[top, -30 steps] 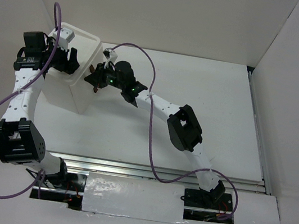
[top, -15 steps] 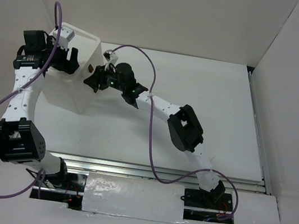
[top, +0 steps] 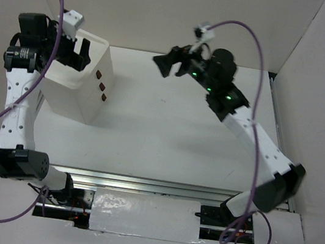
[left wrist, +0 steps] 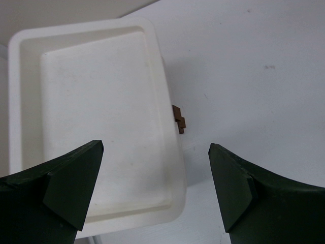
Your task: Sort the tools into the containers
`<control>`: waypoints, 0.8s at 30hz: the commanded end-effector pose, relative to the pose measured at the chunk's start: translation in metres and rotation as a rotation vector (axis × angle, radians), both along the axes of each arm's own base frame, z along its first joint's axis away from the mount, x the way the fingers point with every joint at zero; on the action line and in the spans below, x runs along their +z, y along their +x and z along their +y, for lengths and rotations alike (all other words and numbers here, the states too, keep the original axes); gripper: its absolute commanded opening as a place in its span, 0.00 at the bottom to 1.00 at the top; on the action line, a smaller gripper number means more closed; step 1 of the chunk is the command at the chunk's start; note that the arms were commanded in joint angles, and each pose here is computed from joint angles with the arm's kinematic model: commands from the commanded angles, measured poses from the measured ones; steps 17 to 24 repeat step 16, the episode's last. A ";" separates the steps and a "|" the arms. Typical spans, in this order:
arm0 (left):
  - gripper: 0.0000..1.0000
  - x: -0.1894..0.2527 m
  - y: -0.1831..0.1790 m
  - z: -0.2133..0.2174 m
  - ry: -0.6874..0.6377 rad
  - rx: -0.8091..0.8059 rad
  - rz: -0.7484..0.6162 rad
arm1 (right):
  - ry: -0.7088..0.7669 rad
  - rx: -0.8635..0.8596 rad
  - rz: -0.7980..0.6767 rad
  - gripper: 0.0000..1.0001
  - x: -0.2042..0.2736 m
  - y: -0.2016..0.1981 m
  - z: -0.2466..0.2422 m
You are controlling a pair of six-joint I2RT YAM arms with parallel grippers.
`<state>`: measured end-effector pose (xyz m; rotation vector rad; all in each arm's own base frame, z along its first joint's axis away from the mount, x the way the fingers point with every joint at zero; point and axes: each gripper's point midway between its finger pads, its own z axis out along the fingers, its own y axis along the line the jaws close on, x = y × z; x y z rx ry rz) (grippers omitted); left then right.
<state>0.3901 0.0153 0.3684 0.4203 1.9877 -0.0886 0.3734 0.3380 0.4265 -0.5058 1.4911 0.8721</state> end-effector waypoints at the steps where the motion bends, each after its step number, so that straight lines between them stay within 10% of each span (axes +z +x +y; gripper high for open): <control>1: 0.99 -0.017 -0.036 -0.016 0.031 0.012 0.050 | -0.171 -0.196 0.021 1.00 -0.034 0.002 -0.088; 10: 0.99 -0.087 -0.117 -0.037 0.169 0.004 0.009 | -0.265 -0.592 -0.012 1.00 -0.097 -0.089 -0.274; 24: 0.99 -0.124 -0.148 -0.037 0.208 -0.030 0.030 | -0.284 -0.679 0.018 1.00 -0.159 -0.133 -0.304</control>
